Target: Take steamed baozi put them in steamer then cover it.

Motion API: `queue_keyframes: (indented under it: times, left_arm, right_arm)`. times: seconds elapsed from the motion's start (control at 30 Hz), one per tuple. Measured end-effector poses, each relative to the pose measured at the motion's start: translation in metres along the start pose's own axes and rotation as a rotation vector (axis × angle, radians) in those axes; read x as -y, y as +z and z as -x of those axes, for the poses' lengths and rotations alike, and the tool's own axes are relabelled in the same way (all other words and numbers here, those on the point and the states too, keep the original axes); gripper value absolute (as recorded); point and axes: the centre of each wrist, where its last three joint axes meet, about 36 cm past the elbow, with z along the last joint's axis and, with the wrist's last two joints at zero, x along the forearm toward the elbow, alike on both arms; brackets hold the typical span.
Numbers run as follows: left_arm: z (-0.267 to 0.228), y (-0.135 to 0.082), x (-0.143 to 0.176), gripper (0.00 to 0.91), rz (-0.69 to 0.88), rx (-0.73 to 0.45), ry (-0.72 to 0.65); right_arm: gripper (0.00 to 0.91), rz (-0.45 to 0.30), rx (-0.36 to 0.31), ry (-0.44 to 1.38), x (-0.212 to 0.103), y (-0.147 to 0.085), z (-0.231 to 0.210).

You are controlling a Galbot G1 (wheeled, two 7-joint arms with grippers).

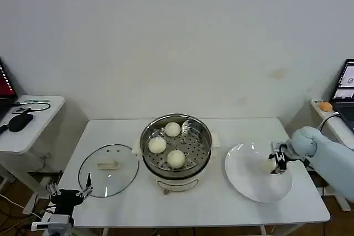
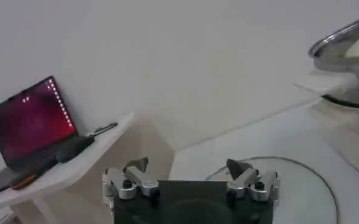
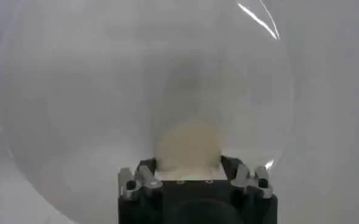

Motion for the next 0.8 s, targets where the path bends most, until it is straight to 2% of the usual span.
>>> queue_keyframes:
  times: [0.23,0.5,0.63,0.8]
  left_arm:
    - [0.000,-0.001,0.000,0.907,0.001,0.005,0.000]
    - [0.003,-0.005,0.002,0.907,0.001,0.019,0.008]
    - [0.005,-0.006,0.004,0.907,0.007,0.025,0.014]
    - [0.007,-0.008,0.005,0.907,0.006,0.034,0.016]
  right_arm:
    - [0.605,0.000,0.003,0.015,0.005,-0.001,-0.017]
    - [0.615,-0.024,0.028,0.094,0.024,-0.016,-0.077]
    - [0.615,-0.055,0.065,0.143,0.036,-0.039,-0.113]
    - [0.625,-0.105,0.117,0.203,0.046,-0.079,-0.158]
